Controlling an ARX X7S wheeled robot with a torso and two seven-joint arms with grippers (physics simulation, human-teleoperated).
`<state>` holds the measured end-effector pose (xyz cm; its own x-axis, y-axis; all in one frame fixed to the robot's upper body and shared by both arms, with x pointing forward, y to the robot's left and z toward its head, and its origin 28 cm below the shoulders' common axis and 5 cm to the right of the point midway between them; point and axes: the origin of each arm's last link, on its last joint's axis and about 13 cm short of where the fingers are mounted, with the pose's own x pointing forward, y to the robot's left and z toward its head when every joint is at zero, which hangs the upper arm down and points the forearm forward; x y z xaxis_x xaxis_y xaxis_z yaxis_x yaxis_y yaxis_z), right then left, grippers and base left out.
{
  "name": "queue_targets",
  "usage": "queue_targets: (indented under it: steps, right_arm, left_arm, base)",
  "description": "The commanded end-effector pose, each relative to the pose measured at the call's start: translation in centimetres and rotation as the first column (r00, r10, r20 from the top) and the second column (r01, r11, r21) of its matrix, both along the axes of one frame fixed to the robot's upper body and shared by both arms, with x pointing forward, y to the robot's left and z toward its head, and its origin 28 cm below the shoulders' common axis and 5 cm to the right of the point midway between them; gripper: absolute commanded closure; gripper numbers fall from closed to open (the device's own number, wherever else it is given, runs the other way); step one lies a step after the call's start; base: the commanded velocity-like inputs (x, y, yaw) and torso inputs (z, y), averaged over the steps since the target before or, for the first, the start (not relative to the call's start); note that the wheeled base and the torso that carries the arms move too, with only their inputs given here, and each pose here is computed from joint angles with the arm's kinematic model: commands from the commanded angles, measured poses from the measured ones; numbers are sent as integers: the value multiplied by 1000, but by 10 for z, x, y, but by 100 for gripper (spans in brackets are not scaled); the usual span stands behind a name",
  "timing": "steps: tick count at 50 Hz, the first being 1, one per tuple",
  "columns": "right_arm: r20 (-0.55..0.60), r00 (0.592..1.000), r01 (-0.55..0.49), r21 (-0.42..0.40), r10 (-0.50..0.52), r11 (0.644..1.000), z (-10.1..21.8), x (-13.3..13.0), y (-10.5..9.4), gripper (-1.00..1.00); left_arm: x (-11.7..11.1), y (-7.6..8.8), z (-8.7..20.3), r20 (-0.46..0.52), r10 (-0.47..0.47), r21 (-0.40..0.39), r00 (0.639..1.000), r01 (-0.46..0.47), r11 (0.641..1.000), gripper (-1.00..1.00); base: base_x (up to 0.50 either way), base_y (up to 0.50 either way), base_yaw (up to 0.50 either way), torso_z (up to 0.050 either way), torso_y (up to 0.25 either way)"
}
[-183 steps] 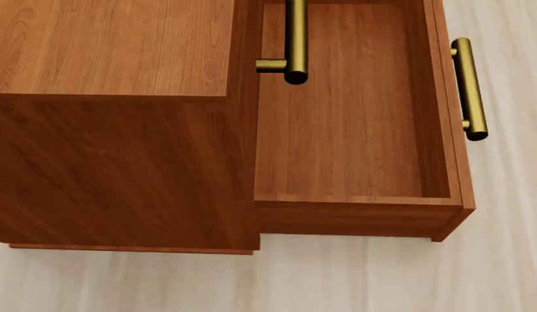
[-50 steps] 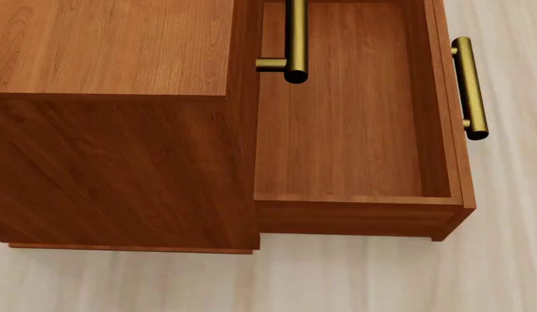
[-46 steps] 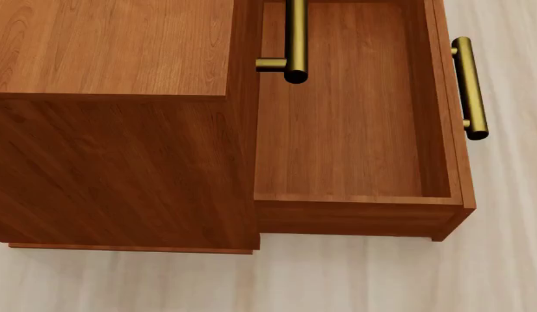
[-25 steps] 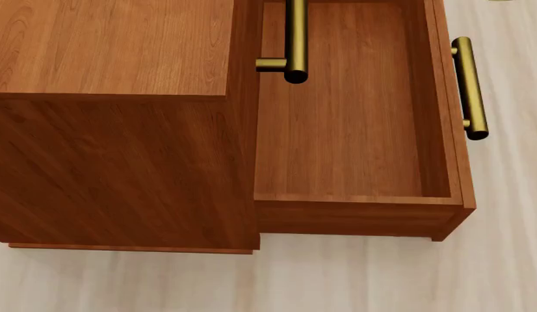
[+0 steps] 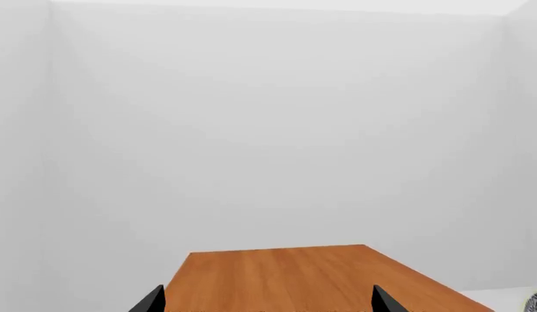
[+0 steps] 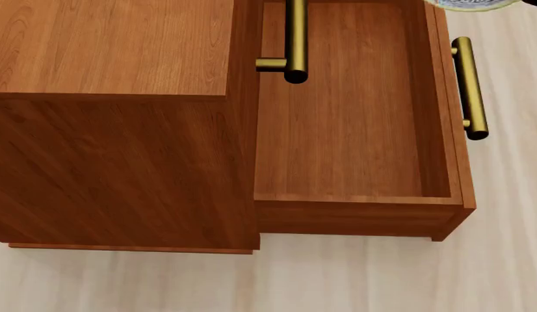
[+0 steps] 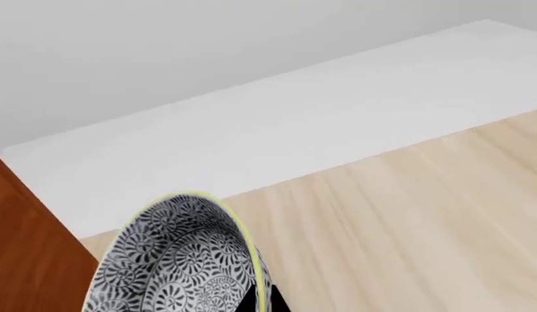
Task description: Put the bowl in the bottom drawer of the cabinet.
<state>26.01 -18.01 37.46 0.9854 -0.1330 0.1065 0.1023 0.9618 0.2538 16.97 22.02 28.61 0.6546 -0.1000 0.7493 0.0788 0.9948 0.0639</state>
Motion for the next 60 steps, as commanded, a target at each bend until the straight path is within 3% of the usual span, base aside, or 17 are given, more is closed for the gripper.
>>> queue_targets:
  steps: [1, 31, 60]
  right_arm:
    - [-8, 1000, 18, -3, -18, 1000, -7, 3, -2, 100]
    - [-67, 997, 44, -9, -45, 999, -28, 8, -8, 100]
    - [-133, 991, 4, -185, -30, 983, -31, 9, 12, 100]
  left_arm:
    - [0, 0, 0, 0, 1, -1, 1000, -1, 1000, -100]
    - [-1, 0, 1, 0, -2, -2, 1000, 2, 1000, -100]
    - [-1, 1, 0, 2, -1, -5, 1000, 1, 1000, -100]
  base:
    - [0, 0, 0, 0, 0]
    - [0, 0, 0, 0, 1]
    - [0, 0, 0, 1, 0]
